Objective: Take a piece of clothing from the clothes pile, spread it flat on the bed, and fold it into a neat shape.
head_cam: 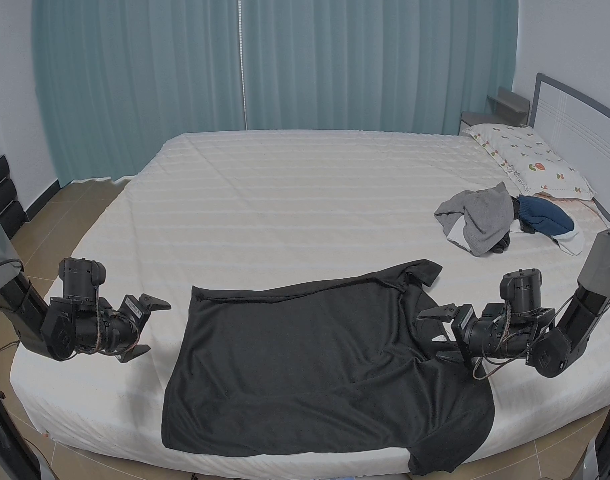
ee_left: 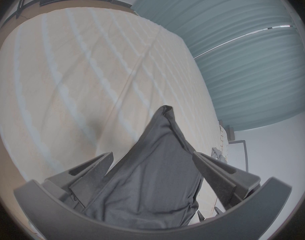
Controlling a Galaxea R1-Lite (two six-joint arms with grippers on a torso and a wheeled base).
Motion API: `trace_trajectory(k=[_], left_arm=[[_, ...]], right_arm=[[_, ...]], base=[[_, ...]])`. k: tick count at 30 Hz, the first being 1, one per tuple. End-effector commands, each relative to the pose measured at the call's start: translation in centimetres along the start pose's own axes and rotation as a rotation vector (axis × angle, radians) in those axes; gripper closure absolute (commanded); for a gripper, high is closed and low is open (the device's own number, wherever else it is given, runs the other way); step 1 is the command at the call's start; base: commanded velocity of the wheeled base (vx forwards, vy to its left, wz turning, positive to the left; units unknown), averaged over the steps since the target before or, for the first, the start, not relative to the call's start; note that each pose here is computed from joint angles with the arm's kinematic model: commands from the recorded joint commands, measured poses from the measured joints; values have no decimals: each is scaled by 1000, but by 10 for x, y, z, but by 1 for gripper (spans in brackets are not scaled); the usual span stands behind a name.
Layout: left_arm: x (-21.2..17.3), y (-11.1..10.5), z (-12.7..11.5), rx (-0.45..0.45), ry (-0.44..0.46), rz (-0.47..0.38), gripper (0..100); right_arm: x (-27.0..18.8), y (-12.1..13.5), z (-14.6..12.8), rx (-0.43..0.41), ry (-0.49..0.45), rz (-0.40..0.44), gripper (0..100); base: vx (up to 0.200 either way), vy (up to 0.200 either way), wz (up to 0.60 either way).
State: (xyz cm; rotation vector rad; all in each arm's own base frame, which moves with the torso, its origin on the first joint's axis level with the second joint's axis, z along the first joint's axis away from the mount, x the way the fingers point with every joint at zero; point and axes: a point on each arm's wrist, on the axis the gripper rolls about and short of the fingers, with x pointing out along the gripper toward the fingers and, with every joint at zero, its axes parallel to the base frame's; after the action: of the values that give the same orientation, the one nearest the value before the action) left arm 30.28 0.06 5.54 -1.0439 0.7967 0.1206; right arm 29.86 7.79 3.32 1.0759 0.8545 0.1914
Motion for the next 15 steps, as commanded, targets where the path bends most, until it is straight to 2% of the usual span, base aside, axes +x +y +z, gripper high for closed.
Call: trace_trajectory(k=[1,4,5,9,15], left_arm=[[24,-17,17,19,-26,-42,0],[43,-21,24,25,-30,-45,0],[64,-25,28,36,-40,-45,0],[104,-35,33,62,-56,-65,0],[135,-49,44,84,-73,-106,0]], right_arm=[[4,-4,3,28,-19,18,0],[5,-7,3,40,-20,18,0],[5,-9,4,51,-25,16,0],[6,-10,7,60,-28,16,0],[14,-18,6,67,-20,-9,0]], base=[[0,0,0],[0,0,0],[0,0,0],[0,0,0],[0,0,0]])
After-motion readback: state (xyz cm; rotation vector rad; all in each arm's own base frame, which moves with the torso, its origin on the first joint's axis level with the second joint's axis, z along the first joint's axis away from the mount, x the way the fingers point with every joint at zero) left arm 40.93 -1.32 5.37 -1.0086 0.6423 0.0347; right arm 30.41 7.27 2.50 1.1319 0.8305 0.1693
